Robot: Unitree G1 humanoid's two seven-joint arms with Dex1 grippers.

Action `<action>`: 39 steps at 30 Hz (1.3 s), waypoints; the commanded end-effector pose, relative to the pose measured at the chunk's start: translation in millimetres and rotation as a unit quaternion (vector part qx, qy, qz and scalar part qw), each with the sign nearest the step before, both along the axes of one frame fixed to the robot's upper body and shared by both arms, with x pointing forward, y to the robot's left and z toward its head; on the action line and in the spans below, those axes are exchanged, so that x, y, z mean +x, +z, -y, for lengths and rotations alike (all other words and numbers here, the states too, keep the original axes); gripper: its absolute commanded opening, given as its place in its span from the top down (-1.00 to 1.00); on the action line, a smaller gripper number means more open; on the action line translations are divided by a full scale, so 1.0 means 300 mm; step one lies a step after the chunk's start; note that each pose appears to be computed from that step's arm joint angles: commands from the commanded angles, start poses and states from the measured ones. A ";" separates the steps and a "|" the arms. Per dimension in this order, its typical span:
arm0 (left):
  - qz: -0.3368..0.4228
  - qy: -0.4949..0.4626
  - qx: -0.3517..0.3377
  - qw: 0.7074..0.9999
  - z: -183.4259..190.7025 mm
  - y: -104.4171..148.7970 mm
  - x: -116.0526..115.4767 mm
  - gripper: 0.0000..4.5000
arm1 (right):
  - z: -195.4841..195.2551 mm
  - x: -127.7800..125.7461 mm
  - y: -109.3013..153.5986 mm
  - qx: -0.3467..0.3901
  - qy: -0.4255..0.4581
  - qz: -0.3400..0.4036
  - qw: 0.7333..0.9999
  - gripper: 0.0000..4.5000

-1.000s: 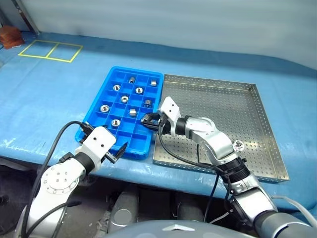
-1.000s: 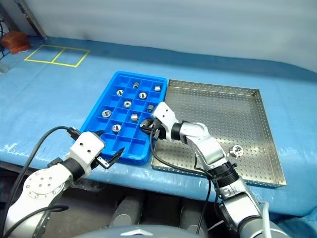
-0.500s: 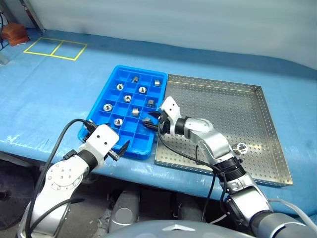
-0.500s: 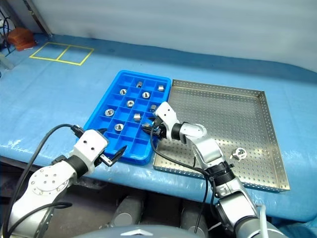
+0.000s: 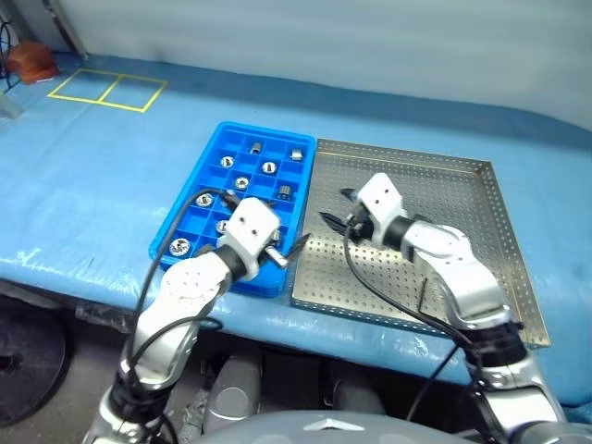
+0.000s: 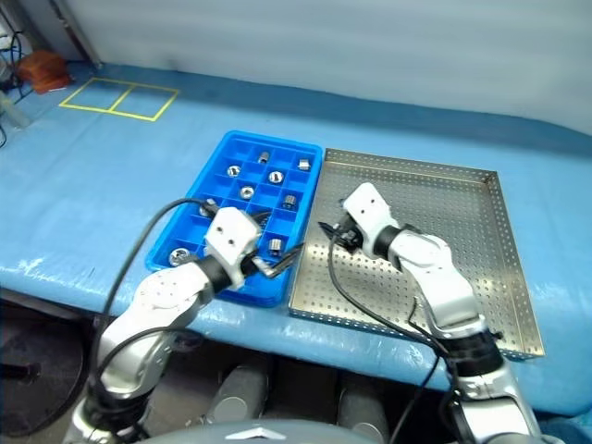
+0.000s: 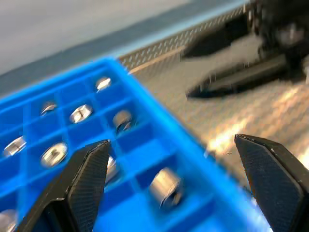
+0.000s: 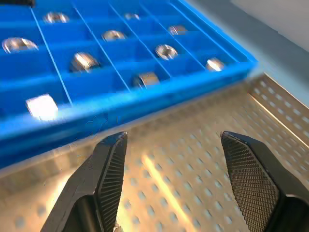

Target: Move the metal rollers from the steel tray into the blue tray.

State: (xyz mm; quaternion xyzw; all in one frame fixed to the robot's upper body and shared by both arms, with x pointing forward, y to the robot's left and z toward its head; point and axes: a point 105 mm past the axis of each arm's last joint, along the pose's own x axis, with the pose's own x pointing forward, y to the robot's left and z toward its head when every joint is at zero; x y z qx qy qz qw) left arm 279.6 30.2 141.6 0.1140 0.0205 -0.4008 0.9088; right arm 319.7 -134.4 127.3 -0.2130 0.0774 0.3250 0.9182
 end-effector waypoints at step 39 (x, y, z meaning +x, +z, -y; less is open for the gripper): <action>-0.010 -0.139 0.036 0.990 0.132 -0.085 0.001 -1.00 | 0.339 -0.087 -0.195 0.010 -0.270 -0.133 0.954 0.25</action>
